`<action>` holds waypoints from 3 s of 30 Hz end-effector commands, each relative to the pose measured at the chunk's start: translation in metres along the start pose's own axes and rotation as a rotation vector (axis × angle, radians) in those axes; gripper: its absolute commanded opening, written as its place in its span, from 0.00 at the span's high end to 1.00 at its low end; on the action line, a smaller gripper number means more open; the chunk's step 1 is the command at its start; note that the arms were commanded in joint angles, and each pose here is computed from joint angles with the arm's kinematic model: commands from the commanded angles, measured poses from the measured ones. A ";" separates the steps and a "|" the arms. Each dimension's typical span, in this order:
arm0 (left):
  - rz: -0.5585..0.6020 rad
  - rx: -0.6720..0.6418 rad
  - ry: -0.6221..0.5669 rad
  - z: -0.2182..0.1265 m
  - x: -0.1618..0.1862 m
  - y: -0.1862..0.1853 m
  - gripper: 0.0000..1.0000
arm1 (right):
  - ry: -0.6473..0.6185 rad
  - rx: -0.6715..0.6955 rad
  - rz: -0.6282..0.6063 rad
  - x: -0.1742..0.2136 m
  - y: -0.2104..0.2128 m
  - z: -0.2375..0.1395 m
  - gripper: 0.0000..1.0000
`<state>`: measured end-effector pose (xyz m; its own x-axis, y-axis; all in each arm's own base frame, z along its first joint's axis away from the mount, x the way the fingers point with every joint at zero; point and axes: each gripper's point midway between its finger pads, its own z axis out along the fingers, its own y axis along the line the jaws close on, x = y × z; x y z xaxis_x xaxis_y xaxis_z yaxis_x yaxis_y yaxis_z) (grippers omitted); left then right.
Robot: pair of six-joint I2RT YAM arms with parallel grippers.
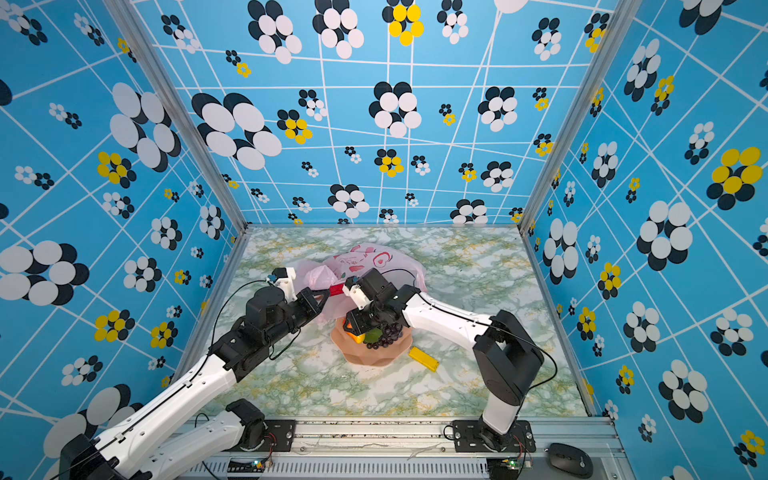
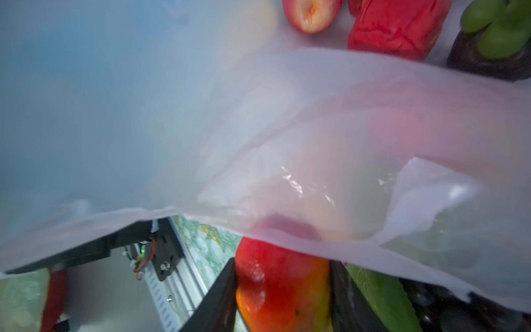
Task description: Place the fruits into the plastic bag
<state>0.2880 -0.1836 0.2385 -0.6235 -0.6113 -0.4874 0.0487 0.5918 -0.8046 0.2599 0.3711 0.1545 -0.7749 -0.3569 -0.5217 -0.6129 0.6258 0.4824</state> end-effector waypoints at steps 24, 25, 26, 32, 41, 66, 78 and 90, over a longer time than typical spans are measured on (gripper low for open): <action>0.011 0.090 0.001 -0.009 0.001 -0.020 1.00 | -0.086 -0.151 0.592 -0.074 -0.067 -0.013 0.57; 0.011 0.096 0.003 -0.009 0.001 -0.021 1.00 | -0.098 -0.123 0.605 -0.080 -0.079 -0.010 0.57; 0.011 0.096 0.004 -0.008 0.001 -0.021 1.00 | -0.111 -0.094 0.618 -0.085 -0.090 -0.009 0.57; 0.016 0.093 0.002 -0.009 0.001 -0.021 1.00 | -0.249 0.041 0.702 -0.120 -0.148 -0.005 0.54; 0.034 0.087 -0.007 -0.009 -0.003 -0.023 1.00 | -0.367 0.021 0.713 -0.147 -0.153 -0.020 0.26; 0.111 0.039 -0.082 0.015 -0.055 -0.055 1.00 | -0.363 -0.268 -0.354 -0.050 0.024 -0.121 0.26; 0.103 0.086 -0.072 0.043 -0.090 -0.075 1.00 | -0.126 -0.067 -0.734 -0.016 0.005 -0.040 0.27; 0.085 0.127 -0.079 0.045 -0.099 -0.084 1.00 | 0.066 0.102 -0.765 -0.050 -0.048 0.011 0.24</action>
<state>0.3786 -0.1936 0.3224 -0.5619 -0.6025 -0.5668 0.1542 0.5969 -0.7874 0.3207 0.3769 0.1616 -0.1388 -0.6970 -0.7035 -0.9682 0.2447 -0.0513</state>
